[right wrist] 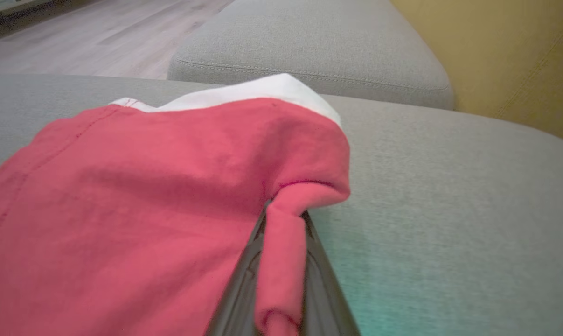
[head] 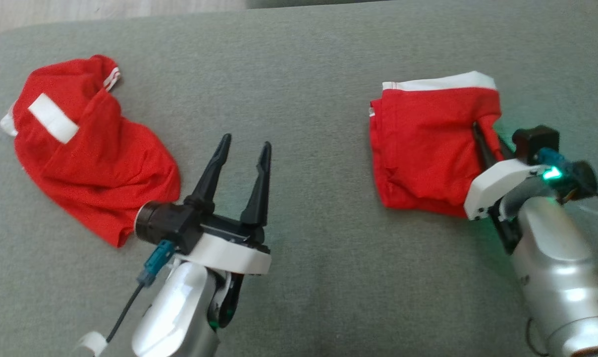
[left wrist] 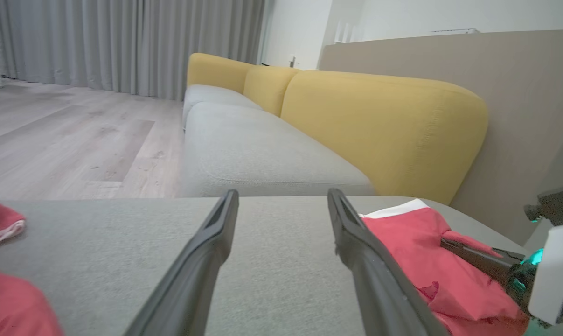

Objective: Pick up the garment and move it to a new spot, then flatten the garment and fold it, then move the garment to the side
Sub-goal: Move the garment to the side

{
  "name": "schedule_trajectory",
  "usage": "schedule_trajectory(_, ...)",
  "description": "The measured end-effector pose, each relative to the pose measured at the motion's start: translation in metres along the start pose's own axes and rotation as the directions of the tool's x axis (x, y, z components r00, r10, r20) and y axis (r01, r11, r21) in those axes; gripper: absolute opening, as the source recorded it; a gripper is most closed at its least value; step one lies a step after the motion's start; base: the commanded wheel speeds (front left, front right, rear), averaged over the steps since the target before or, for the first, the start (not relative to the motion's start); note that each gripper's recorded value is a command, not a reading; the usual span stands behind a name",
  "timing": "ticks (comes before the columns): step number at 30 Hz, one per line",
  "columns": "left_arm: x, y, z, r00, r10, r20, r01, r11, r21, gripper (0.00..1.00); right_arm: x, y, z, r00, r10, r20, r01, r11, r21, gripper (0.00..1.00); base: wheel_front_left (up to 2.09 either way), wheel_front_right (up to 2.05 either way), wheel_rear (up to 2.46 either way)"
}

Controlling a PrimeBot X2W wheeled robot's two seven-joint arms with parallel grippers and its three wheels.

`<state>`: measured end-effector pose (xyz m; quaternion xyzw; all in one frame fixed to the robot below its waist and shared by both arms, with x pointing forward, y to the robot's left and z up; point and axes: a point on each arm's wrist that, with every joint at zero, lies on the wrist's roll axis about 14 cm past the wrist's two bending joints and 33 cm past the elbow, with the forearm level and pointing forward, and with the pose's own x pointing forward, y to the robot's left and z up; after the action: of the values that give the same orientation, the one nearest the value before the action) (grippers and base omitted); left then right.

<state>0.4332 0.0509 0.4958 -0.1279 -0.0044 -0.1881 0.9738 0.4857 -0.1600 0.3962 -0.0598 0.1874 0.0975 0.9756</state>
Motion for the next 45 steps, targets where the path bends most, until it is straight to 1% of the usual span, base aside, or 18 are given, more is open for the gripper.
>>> schedule_trajectory(4, 0.009, -0.02, 0.004, 0.998, -0.059, 0.013, 0.059, 0.998, 0.001, 1.0, -0.006, -0.023, 0.009, 1.0, -0.02, 0.001, 0.02, 0.995, -0.095, 0.0, 0.0, 0.0, 0.0)
schedule_trajectory(8, 0.017, -0.036, 0.006, 0.994, -0.111, 0.02, 0.111, 0.994, -0.005, 1.0, -0.011, -0.05, 0.008, 0.998, -0.044, -0.037, 0.036, 0.98, -0.195, 0.0, 0.0, 0.0, 0.0)
schedule_trajectory(9, 0.017, -0.036, 0.006, 0.994, -0.111, 0.02, 0.111, 0.994, -0.005, 1.0, -0.011, -0.05, 0.008, 0.998, -0.044, -0.037, 0.036, 0.98, -0.195, 0.0, 0.0, 0.0, 0.0)
schedule_trajectory(12, 0.022, -0.042, 0.002, 0.991, -0.13, 0.013, 0.131, 0.991, -0.008, 1.0, -0.014, -0.073, 0.005, 0.995, -0.07, -0.074, 0.049, 0.966, -0.253, 0.0, 0.0, 0.0, 0.0)
schedule_trajectory(17, 0.03, -0.042, -0.005, 0.99, -0.143, 0.002, 0.143, 0.99, -0.014, 1.0, -0.016, -0.127, 0.004, 0.981, -0.147, -0.128, 0.096, 0.935, -0.341, 0.0, 0.0, 0.0, 0.0)
schedule_trajectory(21, 0.037, -0.035, -0.011, 0.991, -0.136, -0.006, 0.135, 0.991, -0.017, 1.0, -0.016, -0.167, 0.006, 0.966, -0.208, -0.151, 0.131, 0.905, -0.404, 0.0, 0.0, 0.0, 0.0)
schedule_trajectory(24, 0.039, -0.027, -0.017, 0.993, -0.119, -0.019, 0.118, 0.993, -0.02, 1.0, -0.011, -0.186, 0.004, 0.955, -0.242, -0.172, 0.152, 0.895, -0.419, 0.0, 0.0, 0.0, 0.0)
schedule_trajectory(27, 0.041, -0.017, -0.022, 0.994, -0.102, -0.029, 0.101, 0.995, -0.024, 1.0, -0.006, -0.201, 0.001, 0.944, -0.274, -0.186, 0.176, 0.891, -0.418, 0.0, 0.0, 0.0, 0.0)
schedule_trajectory(29, 0.04, -0.011, -0.025, 0.996, -0.085, -0.036, 0.085, 0.996, -0.025, 1.0, -0.003, -0.209, -0.001, 0.935, -0.296, -0.194, 0.198, 0.893, -0.404, 0.0, 0.0, 0.0, 0.0)
schedule_trajectory(30, 0.04, -0.008, -0.027, 0.996, -0.077, -0.039, 0.076, 0.997, -0.025, 1.0, -0.001, -0.212, -0.001, 0.933, -0.306, -0.188, 0.224, 0.905, -0.362, 0.0, 0.0, 0.0, 0.0)
schedule_trajectory(31, 0.04, -0.005, -0.028, 0.997, -0.07, -0.042, 0.069, 0.997, -0.025, 1.0, 0.0, -0.214, -0.002, 0.931, -0.312, -0.189, 0.237, 0.911, -0.339, 0.0, 0.0, 0.0, 0.0)
schedule_trajectory(34, 0.039, 0.0, -0.029, 0.997, -0.059, -0.045, 0.057, 0.998, -0.025, 1.0, 0.004, -0.213, -0.003, 0.932, -0.31, -0.187, 0.231, 0.907, -0.352, 0.0, 0.0, 0.0, 0.0)
schedule_trajectory(38, 0.039, -0.002, -0.025, 0.997, -0.063, -0.036, 0.063, 0.998, -0.023, 1.0, 0.0, -0.22, 0.002, 0.927, -0.334, -0.172, 0.261, 0.902, -0.344, 0.0, 0.0, 0.0, 0.0)
schedule_trajectory(43, 0.039, -0.004, -0.021, 0.997, -0.069, -0.027, 0.068, 0.997, -0.019, 1.0, -0.005, -0.219, -0.002, 0.923, -0.342, -0.178, 0.273, 0.905, -0.326, 0.0, 0.0, 0.0, 0.0)
schedule_trajectory(44, 0.039, -0.005, -0.02, 0.997, -0.069, -0.025, 0.069, 0.997, -0.019, 1.0, -0.006, -0.22, -0.002, 0.921, -0.345, -0.179, 0.275, 0.904, -0.327, 0.49, 0.0, 0.0, 0.0)
schedule_trajectory(45, 0.039, -0.005, -0.019, 0.997, -0.07, -0.024, 0.07, 0.997, -0.017, 1.0, -0.008, -0.22, -0.002, 0.921, -0.347, -0.176, 0.279, 0.904, -0.324, 1.0, 0.0, 0.0, 0.0)
